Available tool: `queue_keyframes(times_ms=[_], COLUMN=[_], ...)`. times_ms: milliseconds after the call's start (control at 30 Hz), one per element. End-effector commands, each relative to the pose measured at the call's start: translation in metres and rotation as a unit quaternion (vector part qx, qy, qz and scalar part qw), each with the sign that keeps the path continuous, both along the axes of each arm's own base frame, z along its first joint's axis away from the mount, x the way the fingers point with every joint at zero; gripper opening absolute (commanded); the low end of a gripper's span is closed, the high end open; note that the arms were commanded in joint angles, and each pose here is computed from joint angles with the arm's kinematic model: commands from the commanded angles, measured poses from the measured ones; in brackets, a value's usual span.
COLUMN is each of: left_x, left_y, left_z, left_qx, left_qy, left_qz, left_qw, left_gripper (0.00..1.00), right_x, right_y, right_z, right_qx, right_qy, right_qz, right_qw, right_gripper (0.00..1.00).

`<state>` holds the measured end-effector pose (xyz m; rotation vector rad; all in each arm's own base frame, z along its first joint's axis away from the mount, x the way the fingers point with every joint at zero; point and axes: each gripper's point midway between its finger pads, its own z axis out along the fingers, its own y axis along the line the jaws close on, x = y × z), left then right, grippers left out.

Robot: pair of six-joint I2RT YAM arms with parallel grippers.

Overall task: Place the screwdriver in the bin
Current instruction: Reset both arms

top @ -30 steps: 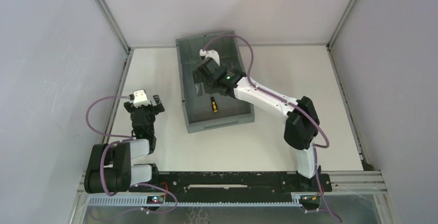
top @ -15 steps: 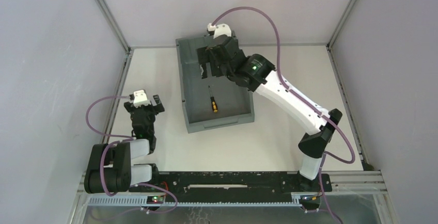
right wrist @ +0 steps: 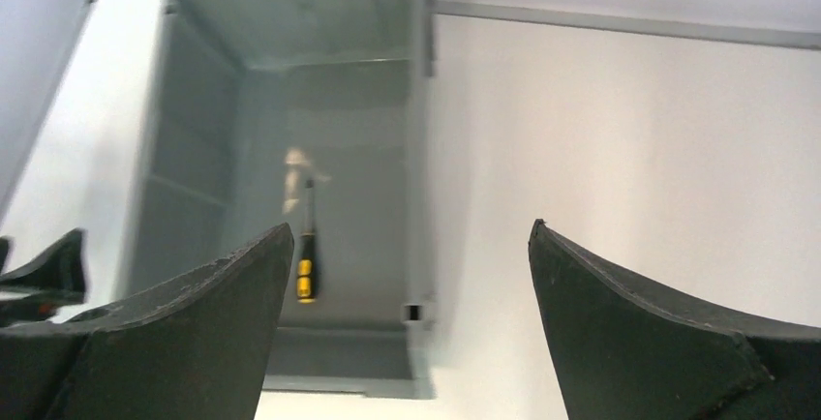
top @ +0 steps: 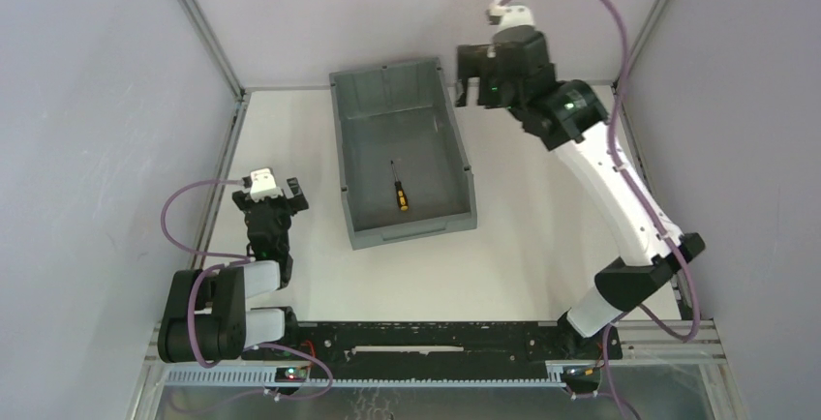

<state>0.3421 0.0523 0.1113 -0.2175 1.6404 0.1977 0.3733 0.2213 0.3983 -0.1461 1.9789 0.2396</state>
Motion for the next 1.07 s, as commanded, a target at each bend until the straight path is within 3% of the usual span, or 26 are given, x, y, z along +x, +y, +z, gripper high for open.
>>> queue_keyframes(times_ms=[0,433,1033], left_x=[0.011,0.011,0.011], left_y=[0.001,0.001,0.001], left_z=[0.023,0.023,0.024], left_qx=[-0.001,-0.001,-0.001], left_qy=[-0.033,-0.033,-0.034], left_qz=[0.005,0.005,0.005], left_qw=[0.999,0.999,0.999], left_gripper=[1.0,1.0,1.0], right_x=[0.0,-0.002,-0.002], right_y=[-0.059,-0.215,-0.222], right_z=[0.009,0.001,0.0], right_qx=[0.007,-0.002,0.004], right_qy=[-0.008,-0.006,-0.014], right_qz=[-0.021,-0.153,-0.156], right_qw=[1.0,0.988,0.988], right_gripper=[1.0,0.99,1.0])
